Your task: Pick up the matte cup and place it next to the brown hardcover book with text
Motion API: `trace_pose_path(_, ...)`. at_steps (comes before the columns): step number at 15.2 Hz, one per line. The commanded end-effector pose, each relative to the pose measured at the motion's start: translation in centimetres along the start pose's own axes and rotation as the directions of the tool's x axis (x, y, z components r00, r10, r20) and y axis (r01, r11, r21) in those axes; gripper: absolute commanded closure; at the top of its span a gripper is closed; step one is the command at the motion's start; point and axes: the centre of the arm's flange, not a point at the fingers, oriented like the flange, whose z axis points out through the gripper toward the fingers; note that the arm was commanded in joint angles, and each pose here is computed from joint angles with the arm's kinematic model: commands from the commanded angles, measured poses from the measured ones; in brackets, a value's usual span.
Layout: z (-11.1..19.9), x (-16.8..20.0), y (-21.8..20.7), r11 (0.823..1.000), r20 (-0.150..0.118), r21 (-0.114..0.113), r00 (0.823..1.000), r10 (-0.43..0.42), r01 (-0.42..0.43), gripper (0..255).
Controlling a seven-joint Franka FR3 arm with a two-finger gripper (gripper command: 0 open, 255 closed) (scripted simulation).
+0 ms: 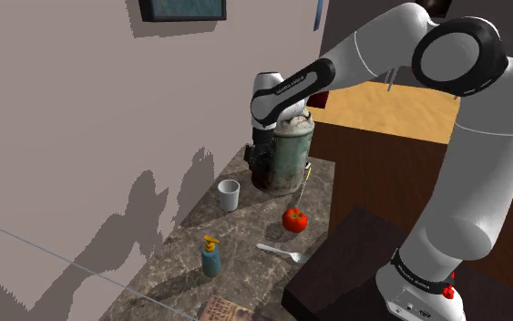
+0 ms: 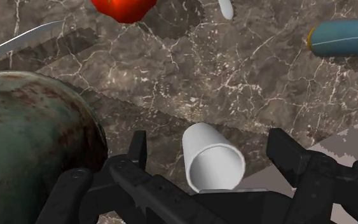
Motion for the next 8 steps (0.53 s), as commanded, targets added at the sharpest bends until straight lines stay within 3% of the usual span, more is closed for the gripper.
trace_pose_path(1,1.7,1.8,0.0,1.000,0.000,0.003,1.000,0.002,-0.002,0)
trace_pose_path(8,7.9,8.7,0.0,1.000,0.002,0.013,1.000,0.007,-0.007,0)
